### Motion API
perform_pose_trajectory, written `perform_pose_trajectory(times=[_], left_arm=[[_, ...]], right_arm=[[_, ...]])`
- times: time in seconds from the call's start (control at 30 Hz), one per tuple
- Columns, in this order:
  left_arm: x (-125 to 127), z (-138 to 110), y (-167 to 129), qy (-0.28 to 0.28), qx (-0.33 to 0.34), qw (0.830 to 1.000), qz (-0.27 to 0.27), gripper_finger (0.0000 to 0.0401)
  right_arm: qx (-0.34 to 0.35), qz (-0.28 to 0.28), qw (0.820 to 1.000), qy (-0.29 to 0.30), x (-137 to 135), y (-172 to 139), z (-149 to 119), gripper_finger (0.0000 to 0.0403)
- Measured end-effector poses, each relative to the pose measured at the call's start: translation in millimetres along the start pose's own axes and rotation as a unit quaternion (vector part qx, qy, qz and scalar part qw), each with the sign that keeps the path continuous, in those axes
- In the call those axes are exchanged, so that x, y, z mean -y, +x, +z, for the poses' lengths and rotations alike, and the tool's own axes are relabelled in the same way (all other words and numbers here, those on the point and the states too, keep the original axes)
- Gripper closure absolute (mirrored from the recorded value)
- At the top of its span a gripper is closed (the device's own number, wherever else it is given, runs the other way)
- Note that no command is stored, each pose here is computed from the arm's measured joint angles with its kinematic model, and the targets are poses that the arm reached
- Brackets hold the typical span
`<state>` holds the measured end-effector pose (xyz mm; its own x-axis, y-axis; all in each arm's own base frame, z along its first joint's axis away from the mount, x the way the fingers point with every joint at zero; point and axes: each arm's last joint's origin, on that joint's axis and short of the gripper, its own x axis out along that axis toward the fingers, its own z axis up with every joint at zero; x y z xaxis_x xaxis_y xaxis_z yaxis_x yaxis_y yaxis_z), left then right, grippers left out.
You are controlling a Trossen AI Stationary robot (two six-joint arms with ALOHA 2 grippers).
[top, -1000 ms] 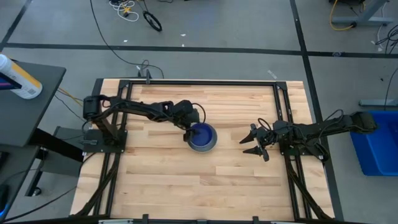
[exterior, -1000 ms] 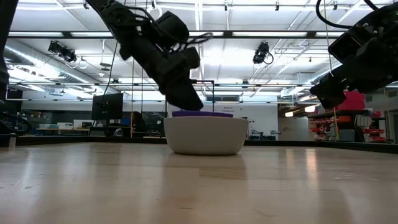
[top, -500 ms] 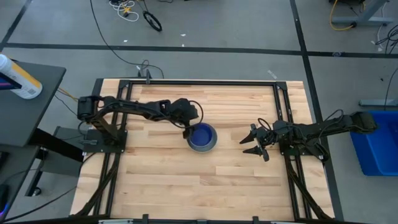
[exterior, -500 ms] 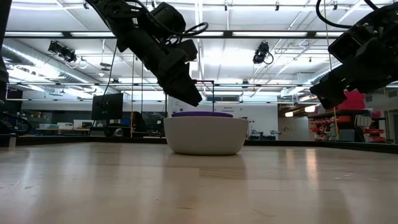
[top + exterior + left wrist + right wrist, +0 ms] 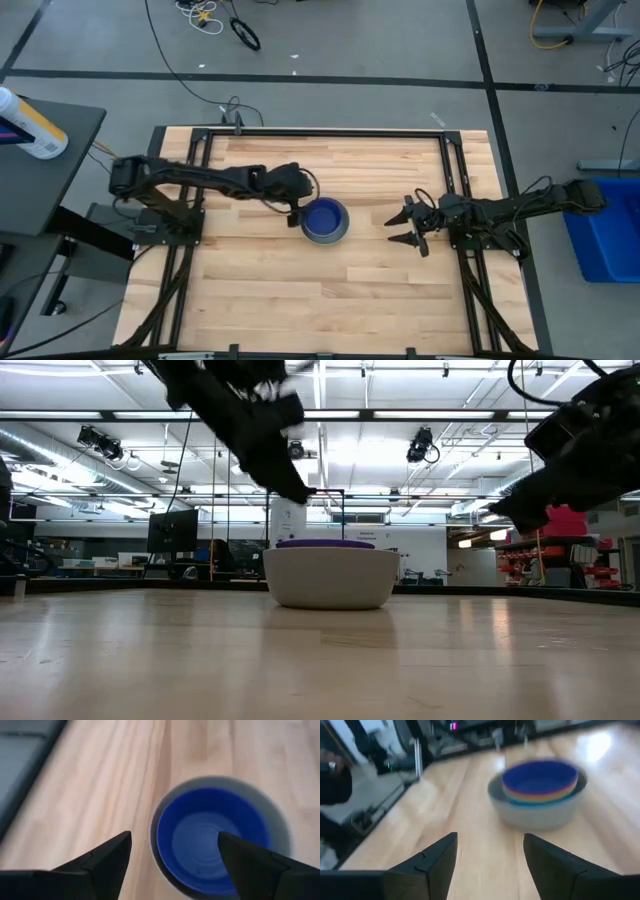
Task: Nest bowls inside each other
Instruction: Return to Home Position
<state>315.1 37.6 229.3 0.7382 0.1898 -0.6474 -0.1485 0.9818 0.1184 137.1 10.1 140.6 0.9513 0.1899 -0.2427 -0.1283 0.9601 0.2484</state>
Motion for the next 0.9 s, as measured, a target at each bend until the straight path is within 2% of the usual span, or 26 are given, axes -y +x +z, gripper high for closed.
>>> perform_pose_trajectory(times=[0.1, 0.2, 0.37, 0.57, 0.7, 0.9], left_arm=[[5, 14, -34, 0.020, 0.053, 0.998, 0.016, 0.0094], [8, 23, -79, 0.034, 0.107, 0.993, 0.018, 0.0094], [9, 17, -151, 0.031, 0.181, 0.983, -0.001, 0.0095], [4, -37, -191, -0.001, 0.214, 0.977, 0.006, 0.0095], [1, -78, -195, -0.026, 0.231, 0.972, -0.002, 0.0095], [2, -127, -192, -0.030, 0.236, 0.969, -0.057, 0.0095]], right_arm=[[0.047, 0.003, 0.999, -0.007, -2, -1, 9, 0.0178], [0.100, 0.043, 0.994, -0.029, -6, -4, 20, 0.0188], [0.142, 0.065, 0.987, -0.046, -10, -10, 30, 0.0205], [0.067, 0.047, 0.995, -0.058, -15, -18, 46, 0.0221], [0.031, 0.035, 0.997, -0.062, -23, -35, 69, 0.0232], [0.051, 0.028, 0.994, -0.088, -29, -57, 85, 0.0250]])
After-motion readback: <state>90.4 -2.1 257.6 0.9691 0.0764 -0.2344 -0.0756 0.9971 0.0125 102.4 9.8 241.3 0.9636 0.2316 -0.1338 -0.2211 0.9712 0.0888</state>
